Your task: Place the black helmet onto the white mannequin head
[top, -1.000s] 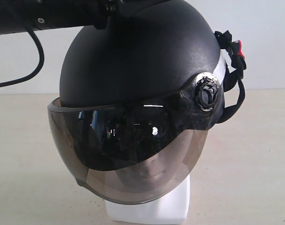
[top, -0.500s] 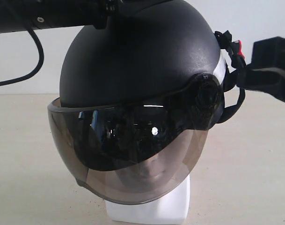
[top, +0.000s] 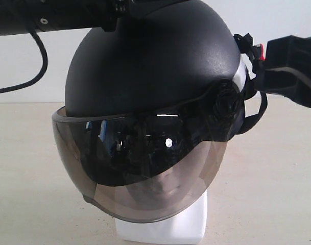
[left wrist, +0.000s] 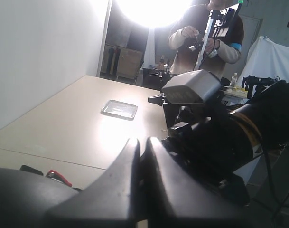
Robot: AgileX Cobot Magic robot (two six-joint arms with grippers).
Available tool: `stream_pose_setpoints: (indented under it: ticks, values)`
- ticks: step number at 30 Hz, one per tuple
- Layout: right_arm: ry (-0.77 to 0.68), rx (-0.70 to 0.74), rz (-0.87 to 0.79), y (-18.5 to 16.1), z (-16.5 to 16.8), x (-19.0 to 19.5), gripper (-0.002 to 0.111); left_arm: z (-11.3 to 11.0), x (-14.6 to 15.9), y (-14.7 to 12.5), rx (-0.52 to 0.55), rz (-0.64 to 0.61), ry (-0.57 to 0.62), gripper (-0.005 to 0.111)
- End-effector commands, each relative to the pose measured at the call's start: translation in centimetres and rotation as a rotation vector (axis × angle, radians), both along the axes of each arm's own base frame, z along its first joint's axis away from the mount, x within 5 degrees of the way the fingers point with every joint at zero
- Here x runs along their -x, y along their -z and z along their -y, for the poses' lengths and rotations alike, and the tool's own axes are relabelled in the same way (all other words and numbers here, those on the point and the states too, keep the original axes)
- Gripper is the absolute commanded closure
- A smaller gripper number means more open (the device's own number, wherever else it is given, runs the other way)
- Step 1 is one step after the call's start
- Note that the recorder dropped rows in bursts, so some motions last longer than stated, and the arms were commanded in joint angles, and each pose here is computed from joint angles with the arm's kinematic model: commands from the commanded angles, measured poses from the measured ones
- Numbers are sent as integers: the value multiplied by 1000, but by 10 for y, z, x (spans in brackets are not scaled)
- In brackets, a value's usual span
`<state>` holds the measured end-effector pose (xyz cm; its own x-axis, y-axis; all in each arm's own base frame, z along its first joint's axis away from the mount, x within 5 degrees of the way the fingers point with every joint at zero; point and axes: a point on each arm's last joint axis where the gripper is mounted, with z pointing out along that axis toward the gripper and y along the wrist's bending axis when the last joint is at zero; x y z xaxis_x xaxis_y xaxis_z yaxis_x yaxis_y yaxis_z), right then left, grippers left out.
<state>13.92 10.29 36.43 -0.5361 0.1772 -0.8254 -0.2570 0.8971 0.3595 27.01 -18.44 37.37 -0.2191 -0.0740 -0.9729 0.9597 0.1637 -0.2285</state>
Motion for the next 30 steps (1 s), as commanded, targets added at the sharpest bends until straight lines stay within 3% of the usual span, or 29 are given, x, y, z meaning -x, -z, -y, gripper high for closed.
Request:
stream_pose_setpoints:
  ticks: [1,12,14,18,30]
  values:
    - [4,24,-11,4,-2,-3,71,6,-4,40,-151,-148,29,102]
    - [45,66,-35,12,-8,-13,73,6,-4,40,-148,-165,31,102]
    - [63,85,-55,14,-5,-13,78,6,-4,40,-148,-165,31,102]
    - [67,92,-56,15,-5,-13,108,6,-4,40,-148,-165,29,102]
    - [133,123,-28,13,5,-20,108,6,-2,37,-143,-162,34,102]
